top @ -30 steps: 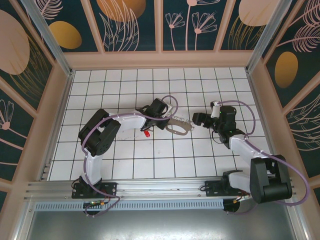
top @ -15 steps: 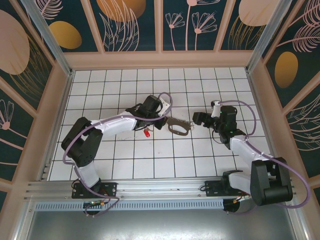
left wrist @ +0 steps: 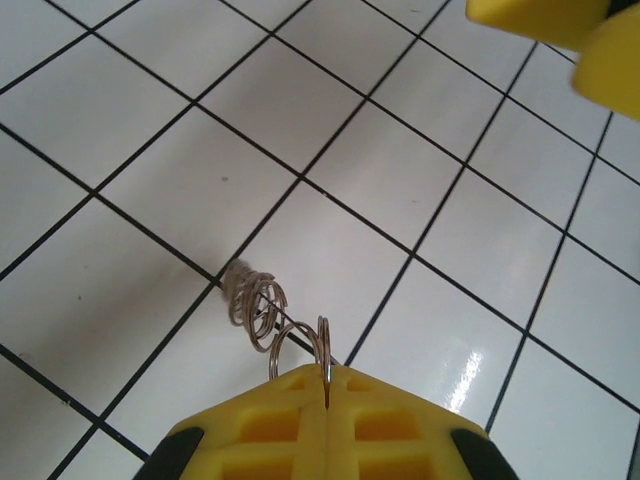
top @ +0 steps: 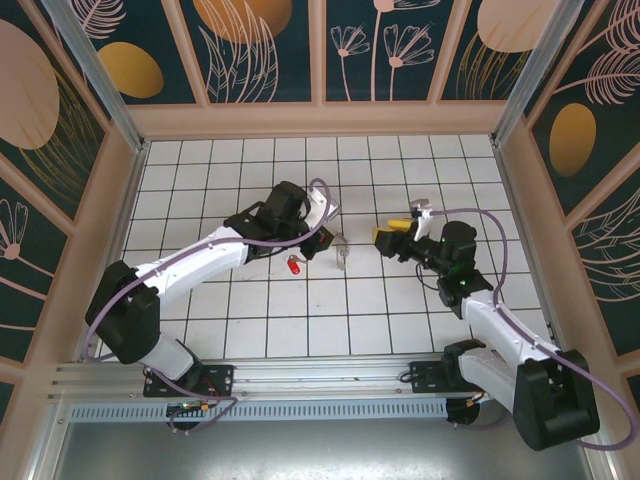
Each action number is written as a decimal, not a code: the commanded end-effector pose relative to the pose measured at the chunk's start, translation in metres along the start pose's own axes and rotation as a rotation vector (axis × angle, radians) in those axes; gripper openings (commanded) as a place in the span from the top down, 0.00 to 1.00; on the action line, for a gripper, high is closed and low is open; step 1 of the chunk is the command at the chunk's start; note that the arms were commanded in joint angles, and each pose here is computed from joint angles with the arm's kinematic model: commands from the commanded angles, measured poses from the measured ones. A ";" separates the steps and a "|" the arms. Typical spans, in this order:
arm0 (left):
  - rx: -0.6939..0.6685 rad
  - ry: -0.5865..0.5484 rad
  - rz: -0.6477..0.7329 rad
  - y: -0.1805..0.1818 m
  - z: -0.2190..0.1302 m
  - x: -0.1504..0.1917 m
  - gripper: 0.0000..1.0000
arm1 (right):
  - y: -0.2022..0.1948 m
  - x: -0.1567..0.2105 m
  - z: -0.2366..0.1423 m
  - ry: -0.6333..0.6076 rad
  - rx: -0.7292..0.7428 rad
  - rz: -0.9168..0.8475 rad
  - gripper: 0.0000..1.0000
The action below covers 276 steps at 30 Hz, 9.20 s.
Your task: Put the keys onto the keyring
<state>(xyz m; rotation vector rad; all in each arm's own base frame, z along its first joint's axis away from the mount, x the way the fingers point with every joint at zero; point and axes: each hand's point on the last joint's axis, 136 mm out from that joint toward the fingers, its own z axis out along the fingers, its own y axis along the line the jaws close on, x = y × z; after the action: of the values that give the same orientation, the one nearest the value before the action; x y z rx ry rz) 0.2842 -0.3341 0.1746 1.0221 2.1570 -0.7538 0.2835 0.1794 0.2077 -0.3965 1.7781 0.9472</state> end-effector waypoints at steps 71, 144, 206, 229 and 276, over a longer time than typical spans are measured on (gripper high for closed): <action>0.124 -0.164 0.505 -0.083 -0.100 0.003 1.00 | 0.178 0.004 0.005 -0.027 -0.449 -0.846 0.74; 0.358 -0.571 0.490 -0.141 -0.161 -0.026 0.71 | 0.205 -0.025 -0.063 -0.400 -0.797 -0.602 1.00; -0.052 -0.345 0.587 -0.069 -0.119 -0.031 1.00 | 0.155 -0.019 -0.008 -0.166 -0.375 -0.671 0.54; -0.034 -0.097 0.658 -0.080 -0.097 -0.002 1.00 | 0.160 0.008 0.000 -0.015 -0.391 -0.795 0.65; 0.067 -0.429 0.585 -0.118 -0.142 -0.016 0.66 | 0.189 -0.004 -0.027 -0.194 -0.600 -0.720 1.00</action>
<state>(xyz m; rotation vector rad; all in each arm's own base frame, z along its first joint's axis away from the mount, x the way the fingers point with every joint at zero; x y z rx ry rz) 0.1588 -0.2958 0.2797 1.3671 1.4619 -0.6049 0.1583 0.2809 0.2654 -1.2269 1.1476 0.8347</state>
